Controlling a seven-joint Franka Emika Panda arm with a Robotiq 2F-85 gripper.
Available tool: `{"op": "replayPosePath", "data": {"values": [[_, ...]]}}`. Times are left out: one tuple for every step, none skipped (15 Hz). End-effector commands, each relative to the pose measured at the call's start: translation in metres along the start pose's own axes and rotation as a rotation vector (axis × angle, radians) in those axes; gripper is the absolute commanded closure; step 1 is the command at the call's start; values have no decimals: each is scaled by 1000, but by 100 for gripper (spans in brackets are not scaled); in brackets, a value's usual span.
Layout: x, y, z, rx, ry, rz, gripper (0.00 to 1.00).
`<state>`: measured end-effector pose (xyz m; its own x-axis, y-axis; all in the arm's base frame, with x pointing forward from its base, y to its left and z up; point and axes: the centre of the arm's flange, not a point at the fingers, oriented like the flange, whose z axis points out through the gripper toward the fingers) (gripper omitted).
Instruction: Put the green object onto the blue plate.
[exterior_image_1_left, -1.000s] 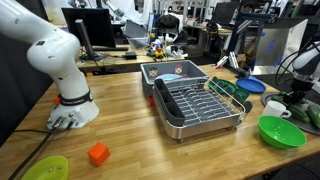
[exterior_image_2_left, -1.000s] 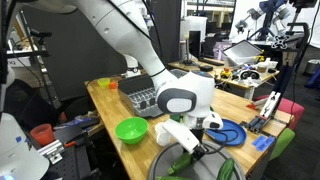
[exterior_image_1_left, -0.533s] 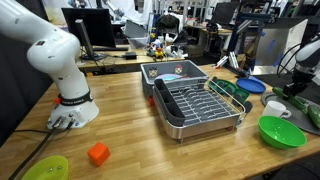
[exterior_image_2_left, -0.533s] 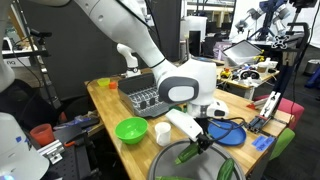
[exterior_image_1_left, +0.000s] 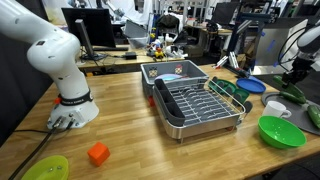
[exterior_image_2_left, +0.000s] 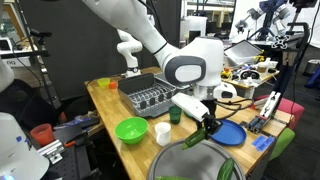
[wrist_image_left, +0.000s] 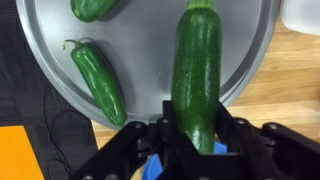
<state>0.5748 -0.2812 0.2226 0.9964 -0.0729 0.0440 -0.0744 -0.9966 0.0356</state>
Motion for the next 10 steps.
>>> {"op": "replayPosePath", "data": {"values": [[14, 5, -7, 33, -21, 14, 83], [17, 4, -8, 38, -19, 13, 83], [19, 3, -9, 43, -17, 17, 83], [10, 0, -9, 18, -8, 8, 83], [11, 0, -9, 19, -7, 7, 58], [11, -1, -8, 19, -9, 7, 58], [11, 0, -7, 20, -11, 7, 58], [11, 0, -6, 19, -11, 8, 58], [11, 0, -6, 19, -12, 8, 58], [11, 0, -6, 19, -11, 8, 58]]}}
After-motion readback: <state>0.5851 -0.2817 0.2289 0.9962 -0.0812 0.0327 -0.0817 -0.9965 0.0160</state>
